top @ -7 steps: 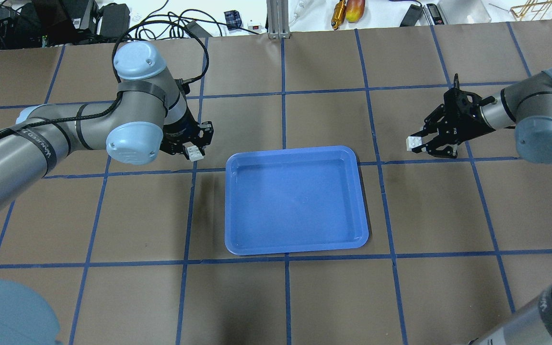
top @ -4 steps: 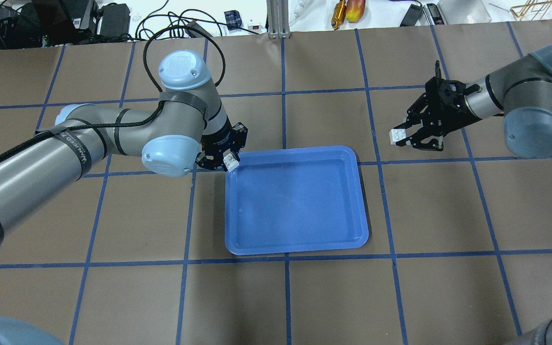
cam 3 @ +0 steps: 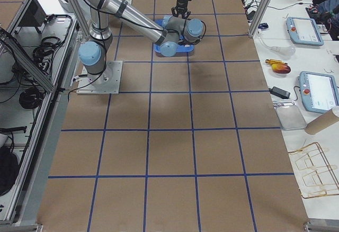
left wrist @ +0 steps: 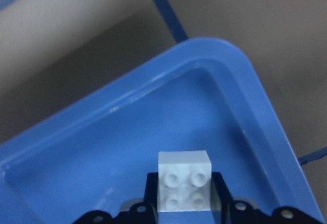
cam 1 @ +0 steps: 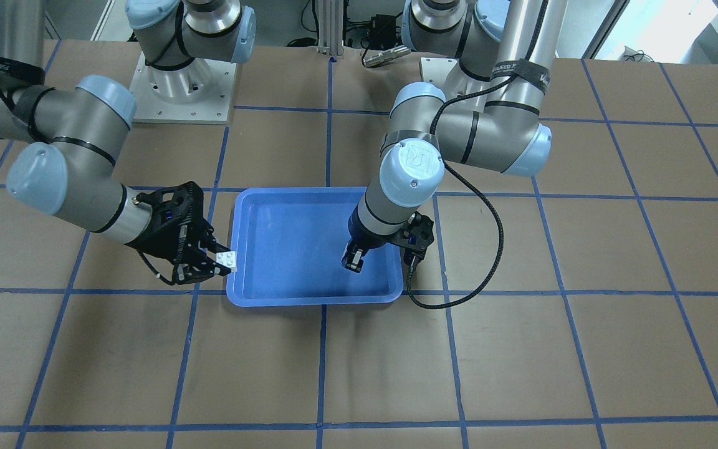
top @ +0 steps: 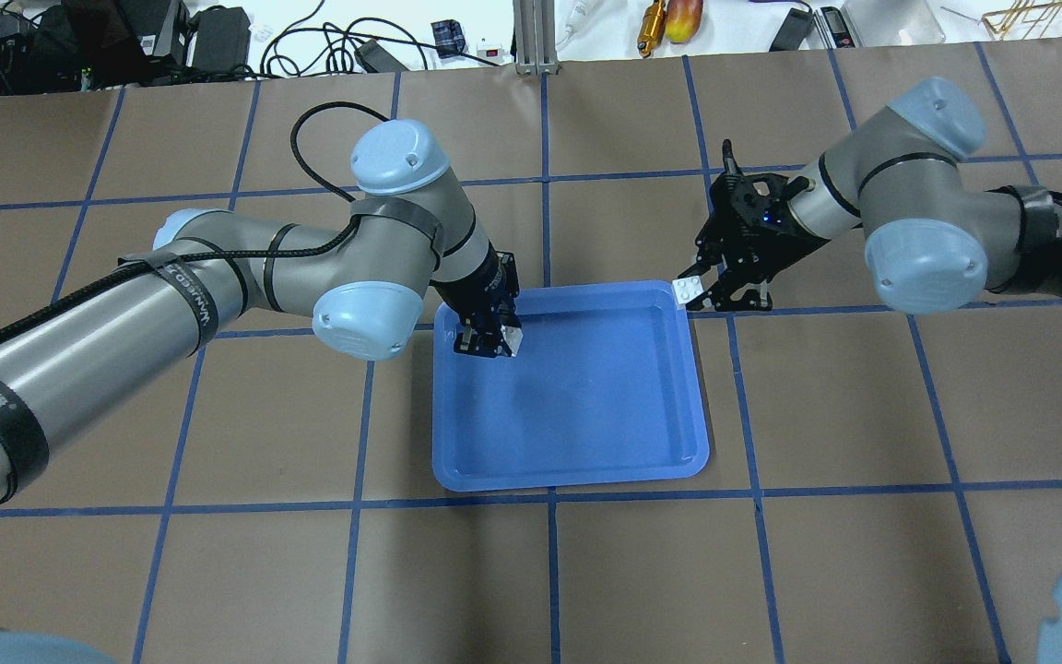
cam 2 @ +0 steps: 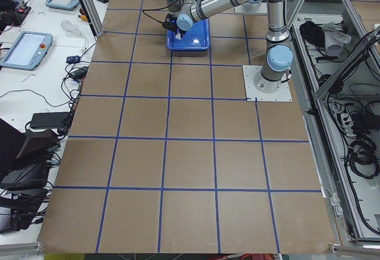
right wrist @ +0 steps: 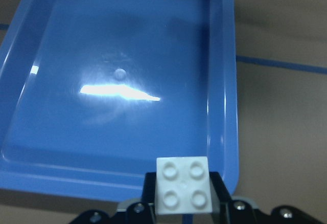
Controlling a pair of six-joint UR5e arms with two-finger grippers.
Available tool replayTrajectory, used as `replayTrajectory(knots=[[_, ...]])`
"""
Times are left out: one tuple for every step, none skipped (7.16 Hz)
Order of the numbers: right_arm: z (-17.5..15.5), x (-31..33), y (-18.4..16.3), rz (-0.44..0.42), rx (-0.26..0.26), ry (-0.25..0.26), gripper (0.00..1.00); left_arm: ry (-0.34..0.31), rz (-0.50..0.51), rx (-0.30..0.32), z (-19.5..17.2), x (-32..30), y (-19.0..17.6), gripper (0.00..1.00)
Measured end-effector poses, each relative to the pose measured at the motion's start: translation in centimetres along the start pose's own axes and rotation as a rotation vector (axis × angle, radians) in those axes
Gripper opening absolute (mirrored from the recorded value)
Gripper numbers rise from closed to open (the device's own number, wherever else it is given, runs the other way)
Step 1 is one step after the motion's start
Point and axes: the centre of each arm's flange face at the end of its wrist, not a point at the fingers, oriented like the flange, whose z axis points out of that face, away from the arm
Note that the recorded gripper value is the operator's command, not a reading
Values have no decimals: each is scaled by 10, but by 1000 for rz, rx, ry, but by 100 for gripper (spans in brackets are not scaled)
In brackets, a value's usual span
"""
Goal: Assemble white blocks and place on blue tray
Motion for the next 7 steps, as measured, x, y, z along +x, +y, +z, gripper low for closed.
replayTrajectory(knots=[[13,-2,-20,-6,0,-21,8,-15,-65,9,7,-5,4,0],[23,-7,-29,-9,4,-31,7,-30,-109,53,15,-13,6,0],[35,-15,-29,-7,7,-23,7,-35,-141,92,20,-17,6,0],[47,-25,-27,4,12,6,7,-34,-168,106,22,-18,7,0],[56,-32,-27,22,23,37,7,-32,-178,110,24,-20,12,0],[64,-37,-31,29,32,46,7,-34,-181,113,27,-23,21,0],[72,-40,-37,22,38,41,7,-37,-186,114,31,-25,30,0]])
